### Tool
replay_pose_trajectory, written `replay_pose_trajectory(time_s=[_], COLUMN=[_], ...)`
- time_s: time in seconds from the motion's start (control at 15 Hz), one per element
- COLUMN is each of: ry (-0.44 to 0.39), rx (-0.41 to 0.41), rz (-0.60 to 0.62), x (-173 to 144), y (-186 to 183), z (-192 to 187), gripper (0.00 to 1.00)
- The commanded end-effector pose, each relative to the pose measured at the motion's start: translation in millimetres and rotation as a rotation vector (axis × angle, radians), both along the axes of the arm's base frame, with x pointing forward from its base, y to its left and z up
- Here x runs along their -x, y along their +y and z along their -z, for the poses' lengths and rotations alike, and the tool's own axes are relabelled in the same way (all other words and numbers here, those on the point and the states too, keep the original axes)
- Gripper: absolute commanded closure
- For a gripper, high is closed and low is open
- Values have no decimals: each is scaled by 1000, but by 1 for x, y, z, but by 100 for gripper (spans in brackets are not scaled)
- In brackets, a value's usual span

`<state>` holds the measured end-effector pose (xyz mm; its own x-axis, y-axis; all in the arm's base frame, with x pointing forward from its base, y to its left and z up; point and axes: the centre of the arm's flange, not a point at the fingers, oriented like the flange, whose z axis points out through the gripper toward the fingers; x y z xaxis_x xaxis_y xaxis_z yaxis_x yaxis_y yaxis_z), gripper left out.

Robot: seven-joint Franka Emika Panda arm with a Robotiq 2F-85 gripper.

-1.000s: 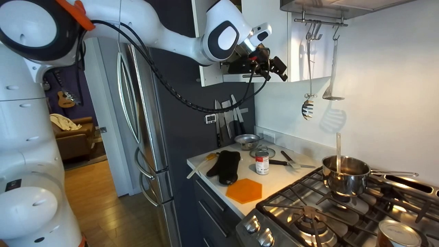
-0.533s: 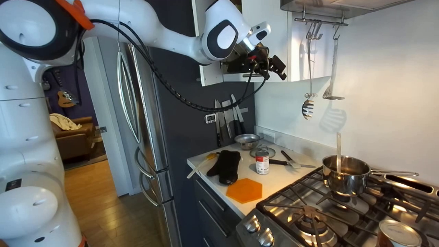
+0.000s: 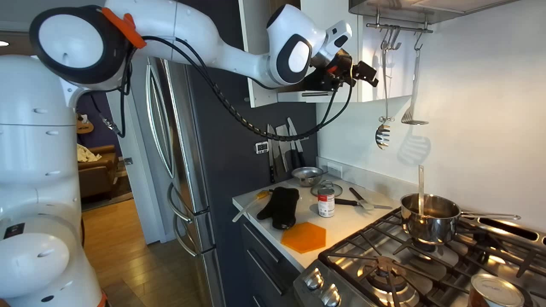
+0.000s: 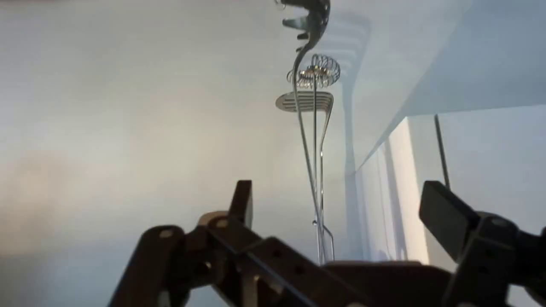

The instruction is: Put the pasta spoon in the pot

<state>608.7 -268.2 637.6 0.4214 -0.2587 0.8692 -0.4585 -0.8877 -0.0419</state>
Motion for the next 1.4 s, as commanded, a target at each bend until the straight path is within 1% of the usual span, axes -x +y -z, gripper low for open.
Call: replay_pose_trajectory(time_s=[0.0,0.2,0.4,0.47,0.53,0.73,0.8,1.07,1.13,1.27,1.33], ry=[-111,-176,-211,-218,-224,-243,-248,-264,-266,-266,-264], rx=[43,75,91,88,90,99,103,110,112,117,121], rz=[-15,-23,-31,-34,-39,-38,-33,-40,-40,-48,-52], x=[-31,-48,-61,-65,-68,-76,-78,-84,-85,-86,-86], y=[-22,-28,-35,-38,-40,-47,-50,-58,-58,-59,-58], z=[6,9,11,11,11,11,11,10,11,10,11], gripper=[0,0,0,4,17,37,47,77,81,85,83])
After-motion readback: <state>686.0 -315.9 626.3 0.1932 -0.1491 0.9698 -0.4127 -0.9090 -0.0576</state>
